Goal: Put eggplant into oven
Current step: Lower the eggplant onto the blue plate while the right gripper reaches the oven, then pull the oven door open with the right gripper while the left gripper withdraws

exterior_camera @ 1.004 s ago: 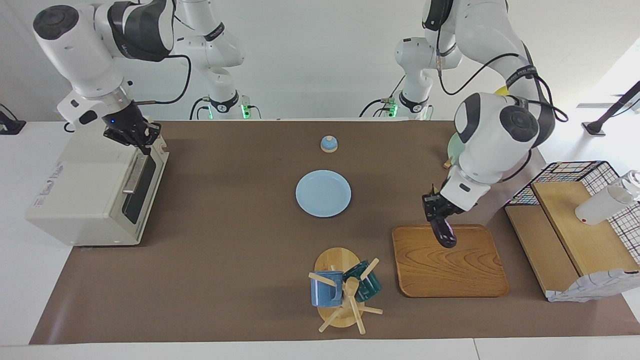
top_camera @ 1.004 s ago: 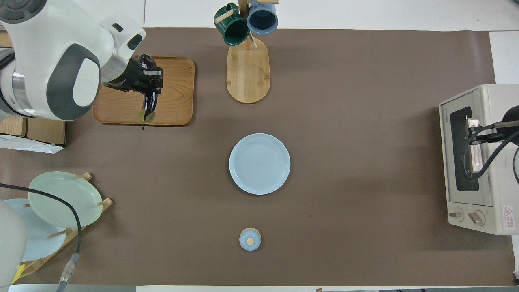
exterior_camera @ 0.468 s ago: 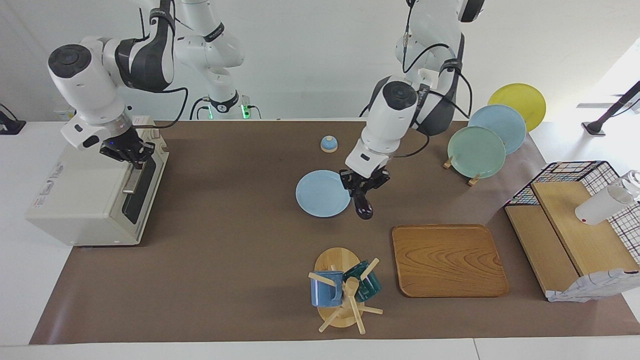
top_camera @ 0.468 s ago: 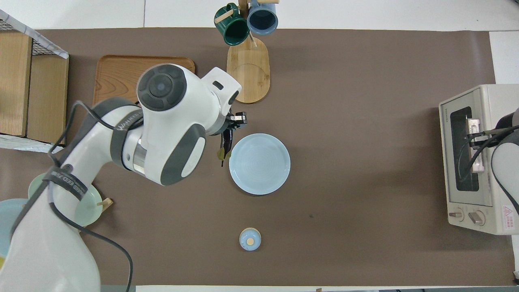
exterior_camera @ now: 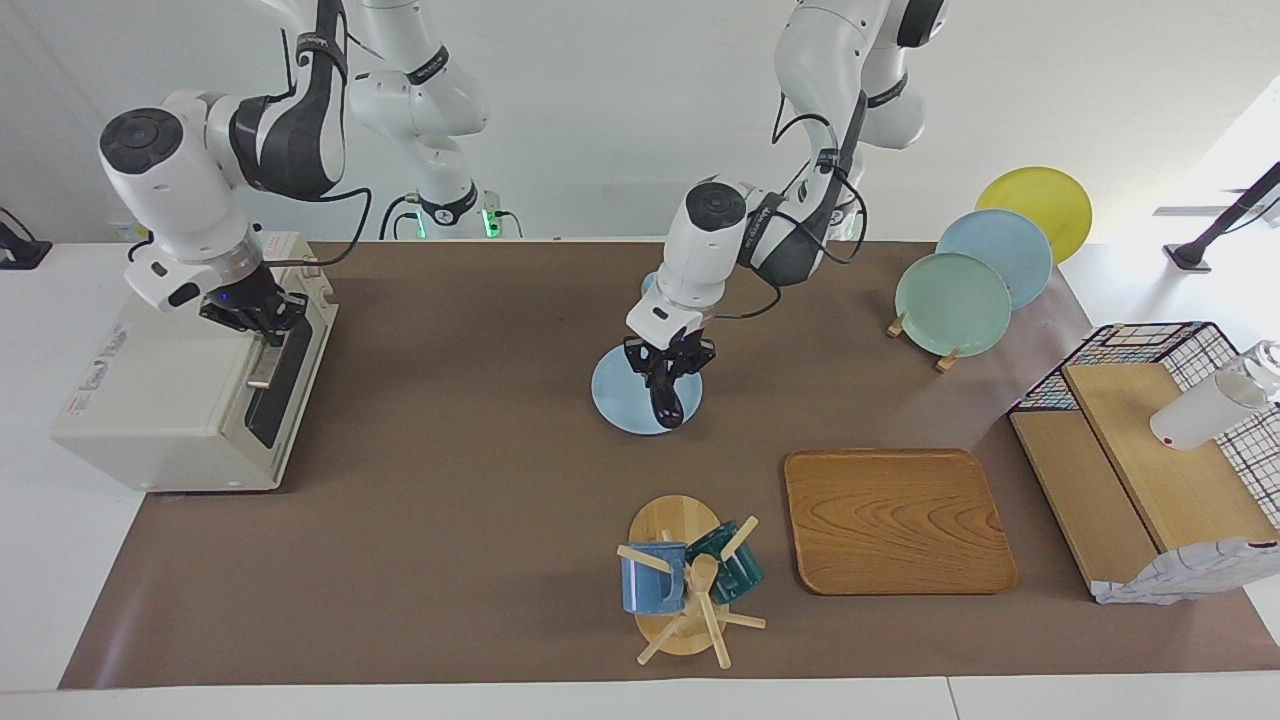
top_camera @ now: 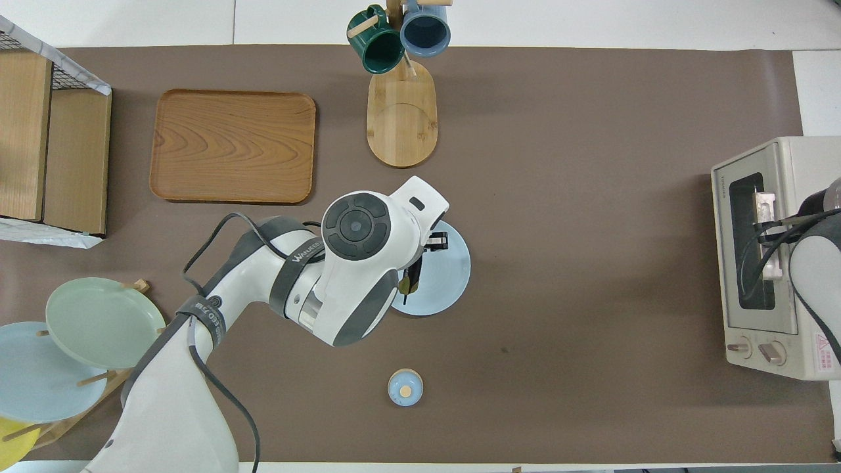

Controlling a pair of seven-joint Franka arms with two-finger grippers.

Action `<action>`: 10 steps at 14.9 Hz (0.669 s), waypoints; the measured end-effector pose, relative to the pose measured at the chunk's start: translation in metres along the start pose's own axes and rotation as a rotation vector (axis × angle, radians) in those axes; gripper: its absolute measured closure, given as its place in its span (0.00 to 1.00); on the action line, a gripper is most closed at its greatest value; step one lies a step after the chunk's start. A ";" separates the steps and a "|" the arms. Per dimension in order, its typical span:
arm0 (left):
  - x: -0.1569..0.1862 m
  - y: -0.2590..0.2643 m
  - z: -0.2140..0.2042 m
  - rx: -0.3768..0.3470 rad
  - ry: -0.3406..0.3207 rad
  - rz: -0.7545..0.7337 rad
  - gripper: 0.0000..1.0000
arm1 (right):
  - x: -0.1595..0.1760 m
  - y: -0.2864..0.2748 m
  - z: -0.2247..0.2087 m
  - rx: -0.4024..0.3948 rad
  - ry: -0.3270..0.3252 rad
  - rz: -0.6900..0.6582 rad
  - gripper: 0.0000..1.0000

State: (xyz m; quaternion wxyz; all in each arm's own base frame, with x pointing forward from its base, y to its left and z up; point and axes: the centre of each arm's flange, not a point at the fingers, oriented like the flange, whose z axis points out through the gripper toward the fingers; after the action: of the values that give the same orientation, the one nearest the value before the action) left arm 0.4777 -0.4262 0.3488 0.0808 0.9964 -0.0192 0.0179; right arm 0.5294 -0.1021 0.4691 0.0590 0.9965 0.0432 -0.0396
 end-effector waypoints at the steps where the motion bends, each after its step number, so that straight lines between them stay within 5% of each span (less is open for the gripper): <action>1: -0.004 0.003 0.010 0.001 -0.002 0.003 0.67 | 0.000 -0.002 0.001 -0.001 0.006 -0.004 0.99; 8: -0.018 0.004 0.029 0.014 -0.019 0.015 0.66 | 0.002 -0.049 0.015 0.013 0.051 -0.037 0.99; 10: -0.017 0.004 0.028 0.014 -0.018 0.015 0.51 | 0.008 -0.074 0.032 0.031 0.059 -0.030 0.99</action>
State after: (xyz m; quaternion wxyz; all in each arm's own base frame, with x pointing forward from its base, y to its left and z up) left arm 0.4612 -0.4337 0.3212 0.0735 0.9969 -0.0271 0.0094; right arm 0.5284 -0.0323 0.4286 0.0416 0.9973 0.0594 -0.0114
